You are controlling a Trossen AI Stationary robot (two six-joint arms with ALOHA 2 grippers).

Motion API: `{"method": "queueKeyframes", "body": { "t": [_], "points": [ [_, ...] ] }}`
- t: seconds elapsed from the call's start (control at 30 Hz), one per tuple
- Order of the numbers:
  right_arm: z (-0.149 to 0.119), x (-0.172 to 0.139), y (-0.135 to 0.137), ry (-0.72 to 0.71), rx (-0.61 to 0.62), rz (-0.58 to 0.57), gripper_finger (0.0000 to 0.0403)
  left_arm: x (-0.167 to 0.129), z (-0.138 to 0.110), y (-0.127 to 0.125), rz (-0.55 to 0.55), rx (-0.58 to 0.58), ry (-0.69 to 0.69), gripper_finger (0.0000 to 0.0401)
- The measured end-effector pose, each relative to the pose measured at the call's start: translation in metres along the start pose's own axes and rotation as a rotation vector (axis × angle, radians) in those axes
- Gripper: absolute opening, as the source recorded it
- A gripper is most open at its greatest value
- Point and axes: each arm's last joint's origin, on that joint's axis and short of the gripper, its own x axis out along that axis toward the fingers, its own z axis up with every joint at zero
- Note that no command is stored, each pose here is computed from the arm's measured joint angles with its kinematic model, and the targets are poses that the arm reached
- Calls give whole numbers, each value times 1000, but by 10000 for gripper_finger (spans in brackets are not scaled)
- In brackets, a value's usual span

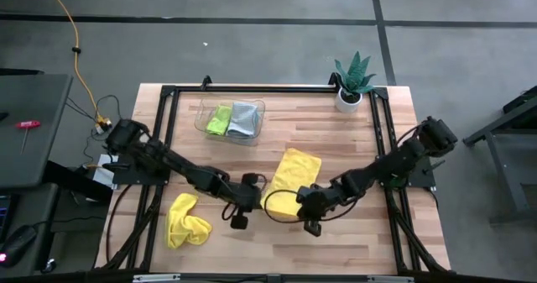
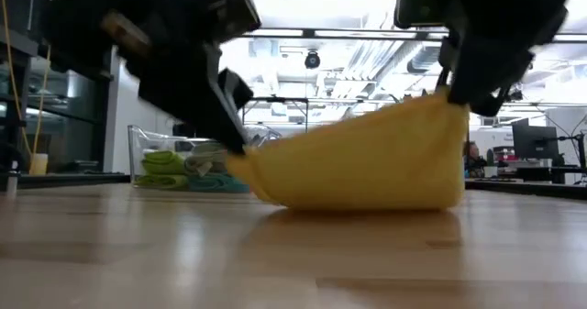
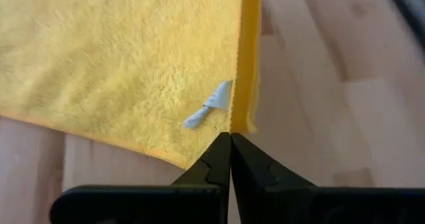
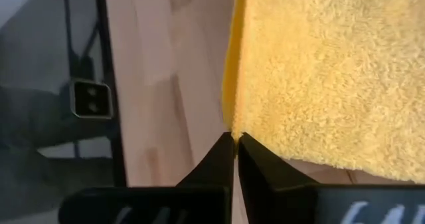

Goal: Fold microfiber towels
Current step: Fold the top yellow towel

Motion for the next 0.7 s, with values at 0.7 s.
{"method": "queueKeyframes", "body": {
  "t": [0.7],
  "points": [
    [11, -10, -8, -41, 204, -20, 0, -19, 13, 10, -12, 57, -43, 0]
  ]
}}
